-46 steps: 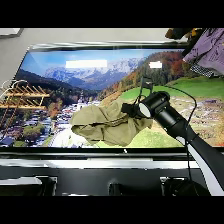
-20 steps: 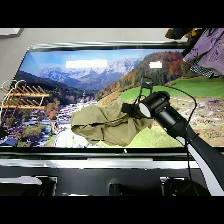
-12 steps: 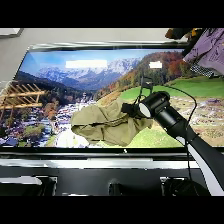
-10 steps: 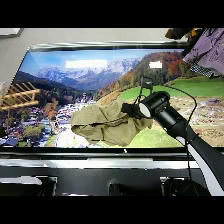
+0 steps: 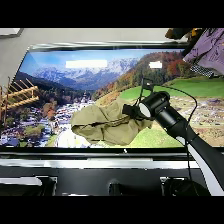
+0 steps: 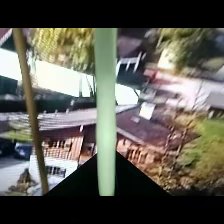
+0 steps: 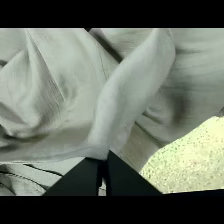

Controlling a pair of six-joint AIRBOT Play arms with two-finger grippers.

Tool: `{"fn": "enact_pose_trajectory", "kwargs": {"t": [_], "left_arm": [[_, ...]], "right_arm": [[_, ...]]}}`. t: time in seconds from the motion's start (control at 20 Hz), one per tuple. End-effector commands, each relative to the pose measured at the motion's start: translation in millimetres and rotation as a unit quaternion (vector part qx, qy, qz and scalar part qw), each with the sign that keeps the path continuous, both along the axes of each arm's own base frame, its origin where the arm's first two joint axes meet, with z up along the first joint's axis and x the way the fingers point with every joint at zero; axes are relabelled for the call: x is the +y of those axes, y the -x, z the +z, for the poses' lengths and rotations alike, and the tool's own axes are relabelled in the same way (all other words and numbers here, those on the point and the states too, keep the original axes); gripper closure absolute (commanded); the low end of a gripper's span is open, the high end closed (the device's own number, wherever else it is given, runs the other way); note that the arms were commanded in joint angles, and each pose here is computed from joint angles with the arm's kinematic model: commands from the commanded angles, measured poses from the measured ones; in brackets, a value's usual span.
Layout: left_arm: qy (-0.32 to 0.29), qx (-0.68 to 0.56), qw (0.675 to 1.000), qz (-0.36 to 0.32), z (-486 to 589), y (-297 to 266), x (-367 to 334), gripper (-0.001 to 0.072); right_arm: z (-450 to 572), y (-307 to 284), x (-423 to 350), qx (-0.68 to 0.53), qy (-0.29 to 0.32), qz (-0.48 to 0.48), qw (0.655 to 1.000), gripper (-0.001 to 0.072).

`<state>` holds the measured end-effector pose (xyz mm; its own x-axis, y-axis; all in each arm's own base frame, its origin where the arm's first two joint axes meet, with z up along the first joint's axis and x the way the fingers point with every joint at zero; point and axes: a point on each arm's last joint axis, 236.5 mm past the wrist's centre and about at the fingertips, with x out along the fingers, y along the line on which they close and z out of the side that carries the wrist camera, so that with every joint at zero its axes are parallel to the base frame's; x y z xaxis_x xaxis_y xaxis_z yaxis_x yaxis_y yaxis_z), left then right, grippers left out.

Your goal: Fold the clothes and pants, and hang the long-sleeved shirts on hangers.

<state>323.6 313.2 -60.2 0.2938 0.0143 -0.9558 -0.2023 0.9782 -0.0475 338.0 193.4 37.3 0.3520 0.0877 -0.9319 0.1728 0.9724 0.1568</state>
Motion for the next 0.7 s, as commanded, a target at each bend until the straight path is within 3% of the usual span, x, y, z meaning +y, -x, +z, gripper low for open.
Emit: {"fn": "enact_pose_trajectory", "kwargs": {"t": [0.0, 0.4, 0.55, 0.65], "left_arm": [[-0.025, -0.032, 0.999, -0.004, 32.9, -32.9, -5.8, 0.0686], [-0.100, -0.138, 0.985, -0.020, 144.4, -91.4, -29.7, 0.0687], [-0.094, -0.171, 0.981, -0.018, 178.7, -108.3, -67.7, 0.0689], [-0.079, -0.168, 0.981, -0.061, 188.2, -115.7, -117.3, 0.0692]], "right_arm": [[-2.5, 5.5, -3.7, 0.012, 0.008, -0.001, 1.000, 0.0681], [-2.4, 4.8, -5.3, 0.011, 0.012, -0.001, 1.000, 0.0681], [-1.5, 1.4, -10.1, 0.004, 0.021, -0.008, 1.000, 0.0682], [-1.0, -0.2, -13.4, 0.001, 0.022, -0.024, 0.999, 0.0682]]}}
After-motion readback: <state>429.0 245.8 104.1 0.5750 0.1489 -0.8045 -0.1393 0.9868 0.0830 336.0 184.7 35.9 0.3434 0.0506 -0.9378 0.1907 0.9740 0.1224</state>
